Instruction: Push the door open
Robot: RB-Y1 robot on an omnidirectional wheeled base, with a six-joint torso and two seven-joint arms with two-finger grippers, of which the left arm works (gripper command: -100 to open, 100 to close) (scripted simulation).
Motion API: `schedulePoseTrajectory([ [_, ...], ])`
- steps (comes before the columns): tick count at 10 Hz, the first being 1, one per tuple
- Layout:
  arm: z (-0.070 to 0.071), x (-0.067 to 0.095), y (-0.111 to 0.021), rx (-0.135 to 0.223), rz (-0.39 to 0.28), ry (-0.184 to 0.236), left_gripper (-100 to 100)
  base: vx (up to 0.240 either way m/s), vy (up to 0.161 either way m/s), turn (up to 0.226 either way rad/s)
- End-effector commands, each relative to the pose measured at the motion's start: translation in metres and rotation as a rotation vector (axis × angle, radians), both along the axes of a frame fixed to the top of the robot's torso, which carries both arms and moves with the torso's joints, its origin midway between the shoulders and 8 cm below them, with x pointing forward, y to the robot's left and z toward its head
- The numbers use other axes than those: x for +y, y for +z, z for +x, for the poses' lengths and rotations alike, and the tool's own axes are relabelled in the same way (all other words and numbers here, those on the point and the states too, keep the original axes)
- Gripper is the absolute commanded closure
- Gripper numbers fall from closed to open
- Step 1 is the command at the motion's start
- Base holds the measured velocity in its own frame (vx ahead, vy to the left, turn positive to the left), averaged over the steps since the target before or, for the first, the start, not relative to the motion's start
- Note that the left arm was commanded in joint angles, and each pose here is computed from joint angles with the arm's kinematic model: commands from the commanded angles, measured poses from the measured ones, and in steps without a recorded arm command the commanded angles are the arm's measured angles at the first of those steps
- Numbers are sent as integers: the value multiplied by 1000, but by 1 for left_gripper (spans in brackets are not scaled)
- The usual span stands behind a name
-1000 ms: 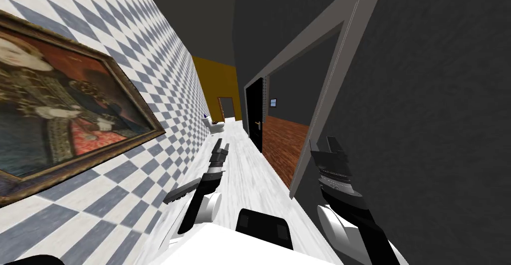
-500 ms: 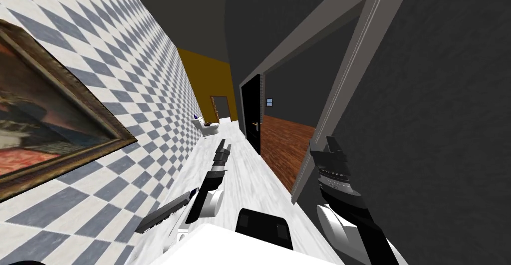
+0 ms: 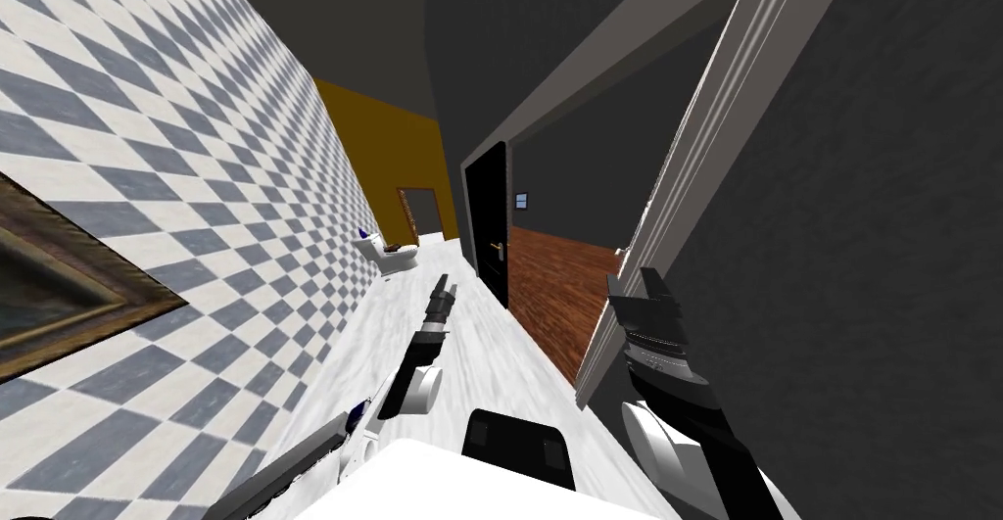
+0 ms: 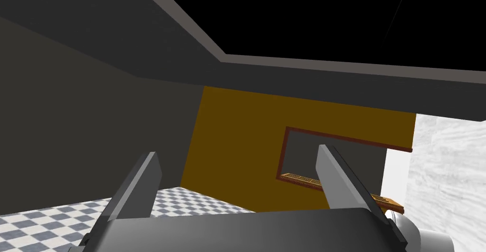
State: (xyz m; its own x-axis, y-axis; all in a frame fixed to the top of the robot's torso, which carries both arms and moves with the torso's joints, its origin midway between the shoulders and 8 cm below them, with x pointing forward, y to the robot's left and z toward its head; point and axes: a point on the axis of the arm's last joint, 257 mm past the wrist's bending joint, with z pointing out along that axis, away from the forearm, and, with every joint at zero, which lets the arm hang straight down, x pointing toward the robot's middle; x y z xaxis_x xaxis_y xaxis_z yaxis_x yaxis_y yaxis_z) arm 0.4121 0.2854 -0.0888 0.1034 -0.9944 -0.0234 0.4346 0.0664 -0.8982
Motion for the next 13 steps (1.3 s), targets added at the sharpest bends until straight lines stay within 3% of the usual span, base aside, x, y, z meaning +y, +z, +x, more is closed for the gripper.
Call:
schedulePoseTrajectory([
  [1, 7, 0, -7, 13, 6, -3, -100, 107, 119, -148],
  [7, 38, 0, -41, 75, 26, -12, -100, 117, 128, -170],
  [13, 60, -1, -64, 119, 35, -16, -100, 75, 112, -138],
])
